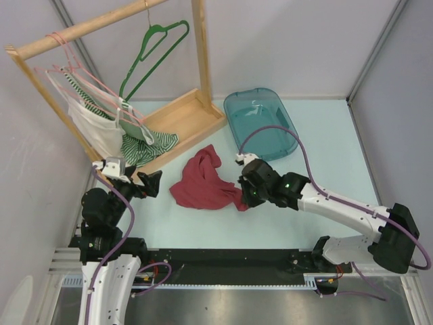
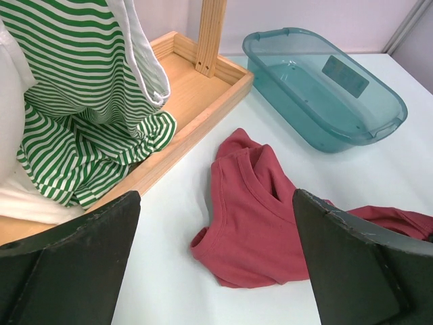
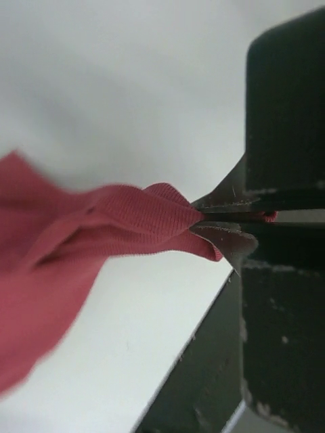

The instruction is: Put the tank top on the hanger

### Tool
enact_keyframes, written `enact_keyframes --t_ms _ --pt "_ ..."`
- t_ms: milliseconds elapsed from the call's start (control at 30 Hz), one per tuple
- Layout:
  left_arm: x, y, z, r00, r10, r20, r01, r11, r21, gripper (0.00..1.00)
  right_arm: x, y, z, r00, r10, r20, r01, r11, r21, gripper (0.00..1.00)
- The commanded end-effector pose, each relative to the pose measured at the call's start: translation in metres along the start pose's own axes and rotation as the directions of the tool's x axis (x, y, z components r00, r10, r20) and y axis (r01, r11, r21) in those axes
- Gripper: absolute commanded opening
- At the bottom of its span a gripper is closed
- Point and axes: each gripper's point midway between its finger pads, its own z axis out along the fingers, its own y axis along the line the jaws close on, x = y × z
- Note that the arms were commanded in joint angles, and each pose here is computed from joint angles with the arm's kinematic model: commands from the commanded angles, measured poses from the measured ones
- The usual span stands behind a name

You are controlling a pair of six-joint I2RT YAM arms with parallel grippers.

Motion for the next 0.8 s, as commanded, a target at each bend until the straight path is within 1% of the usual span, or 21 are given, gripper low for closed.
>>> enact_keyframes --t_ms 0,33,67,133,200,267,300,333,433,567,600,667,700,733,767 --pt "-0.002 0.003 0.002 1.000 0.017 0.002 -0.017 1.000 -0.016 0.99 0.021 -0.037 0.011 0.982 0.187 -0.031 -0.183 0.978 0.100 0.08" --pt "-0.001 0.003 0.003 1.000 0.016 -0.002 -0.016 1.000 -0.011 0.99 0.024 -0.039 0.014 0.982 0.186 -0.042 -0.180 0.978 0.108 0.35" --pt "-0.001 0.003 0.003 1.000 0.012 -0.004 -0.012 1.000 -0.009 0.99 0.026 -0.040 0.014 0.982 0.179 -0.054 -0.172 0.978 0.116 0.52" --pt "0.000 0.003 0.004 1.000 0.002 -0.006 -0.002 1.000 -0.013 0.99 0.018 -0.038 0.012 0.988 0.144 -0.049 -0.138 0.984 0.108 0.76" --pt "-0.001 0.008 0.004 1.000 0.001 -0.001 -0.001 0.999 -0.043 1.00 0.006 -0.034 0.005 0.994 0.110 -0.022 -0.107 0.989 0.104 0.81" --pt "0.000 0.008 0.004 1.000 0.002 -0.007 -0.003 0.999 -0.044 0.99 -0.017 -0.028 -0.009 0.996 0.075 0.040 -0.078 0.994 0.080 0.83" --pt "0.000 0.004 0.004 1.000 0.004 -0.011 -0.004 1.000 -0.020 0.99 -0.025 -0.028 -0.014 0.996 0.065 0.061 -0.070 0.994 0.080 0.84" --pt "-0.001 0.001 0.004 1.000 0.006 -0.010 -0.006 1.000 0.002 0.99 -0.039 -0.023 -0.025 0.993 0.059 0.106 -0.066 0.996 0.063 0.85" --pt "-0.001 -0.011 0.003 1.000 0.016 -0.006 -0.016 0.998 0.067 0.99 -0.060 -0.020 -0.041 0.984 0.035 0.174 -0.044 0.998 0.045 0.88" --pt "-0.008 -0.024 0.001 1.000 -0.006 -0.021 0.009 0.991 0.130 0.99 -0.074 -0.018 -0.057 0.969 0.036 0.246 -0.041 0.999 0.015 0.90" --pt "-0.023 -0.030 -0.004 1.000 -0.001 0.005 0.000 0.990 0.143 0.99 -0.074 -0.018 -0.058 0.967 0.039 0.253 -0.043 0.999 0.011 0.90" --pt "-0.036 -0.036 -0.009 1.000 -0.010 -0.002 0.011 0.987 0.158 0.99 -0.073 -0.022 -0.058 0.964 0.045 0.262 -0.049 0.999 0.010 0.91" --pt "-0.063 -0.045 -0.018 0.999 0.001 0.042 -0.009 0.985 0.174 0.99 -0.072 -0.022 -0.058 0.964 0.049 0.262 -0.052 0.999 0.003 0.91" --pt "-0.075 -0.049 -0.021 0.999 0.001 0.042 -0.009 0.982 0.189 0.99 -0.071 -0.023 -0.057 0.964 0.052 0.262 -0.054 0.999 -0.002 0.91" --pt "-0.078 -0.054 -0.018 1.000 -0.019 -0.001 0.019 0.978 0.209 0.98 -0.071 -0.025 -0.056 0.963 0.058 0.263 -0.059 0.998 -0.001 0.91"
